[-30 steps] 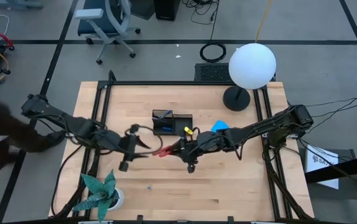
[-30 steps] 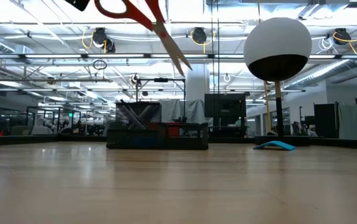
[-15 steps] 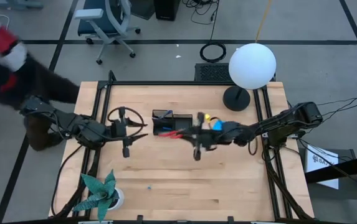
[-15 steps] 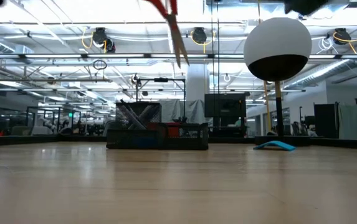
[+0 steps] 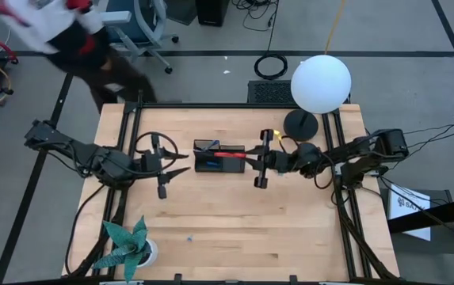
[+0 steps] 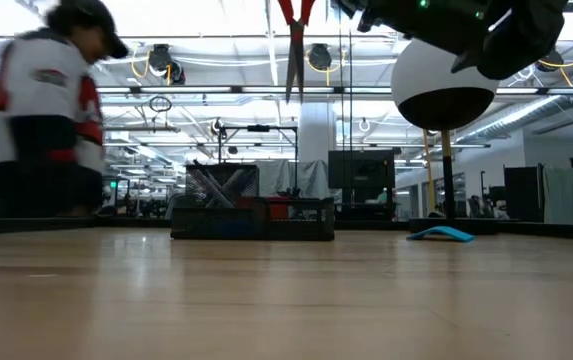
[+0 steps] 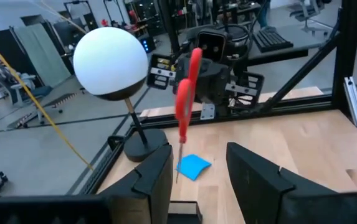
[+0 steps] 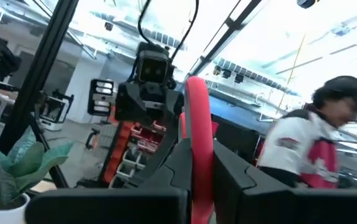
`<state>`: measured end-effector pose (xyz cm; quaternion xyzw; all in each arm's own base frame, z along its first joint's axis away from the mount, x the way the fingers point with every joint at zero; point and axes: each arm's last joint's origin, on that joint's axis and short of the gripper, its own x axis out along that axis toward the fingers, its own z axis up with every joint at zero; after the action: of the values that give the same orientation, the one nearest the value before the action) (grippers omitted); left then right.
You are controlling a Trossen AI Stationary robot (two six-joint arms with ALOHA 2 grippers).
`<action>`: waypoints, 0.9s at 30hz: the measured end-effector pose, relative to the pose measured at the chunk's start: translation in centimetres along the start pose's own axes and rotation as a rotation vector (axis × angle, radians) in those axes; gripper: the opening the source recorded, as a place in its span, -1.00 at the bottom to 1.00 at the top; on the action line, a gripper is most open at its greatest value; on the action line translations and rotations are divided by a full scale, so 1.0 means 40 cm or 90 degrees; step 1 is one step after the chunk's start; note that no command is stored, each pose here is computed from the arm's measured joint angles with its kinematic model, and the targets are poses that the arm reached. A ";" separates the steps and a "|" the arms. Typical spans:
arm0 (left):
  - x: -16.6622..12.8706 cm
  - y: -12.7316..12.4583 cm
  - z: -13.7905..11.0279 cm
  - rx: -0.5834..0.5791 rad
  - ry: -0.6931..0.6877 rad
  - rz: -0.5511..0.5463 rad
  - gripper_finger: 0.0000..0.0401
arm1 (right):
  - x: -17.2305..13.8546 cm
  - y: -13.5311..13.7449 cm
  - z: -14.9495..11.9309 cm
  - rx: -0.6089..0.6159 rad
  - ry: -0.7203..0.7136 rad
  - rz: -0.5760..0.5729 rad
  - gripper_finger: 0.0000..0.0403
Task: Pick and place office supplies into organizer
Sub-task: Put the red scissors into the desk organizer
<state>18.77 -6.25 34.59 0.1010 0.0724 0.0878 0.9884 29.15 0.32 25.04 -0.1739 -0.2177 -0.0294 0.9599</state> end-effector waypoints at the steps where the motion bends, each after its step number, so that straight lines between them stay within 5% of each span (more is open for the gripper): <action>1: 0.003 -0.001 -0.001 0.003 0.002 0.000 -0.21 | 0.000 -0.003 -0.005 0.001 -0.002 0.002 -0.90; 27: 0.071 -0.033 -0.025 -0.045 0.027 0.007 -0.21 | 0.079 -0.081 -0.152 0.073 -0.039 0.030 -0.90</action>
<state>21.60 -6.81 32.98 0.0647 0.0895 0.0979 0.9890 34.06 -4.76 22.29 -0.1247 -0.2442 0.0109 0.9616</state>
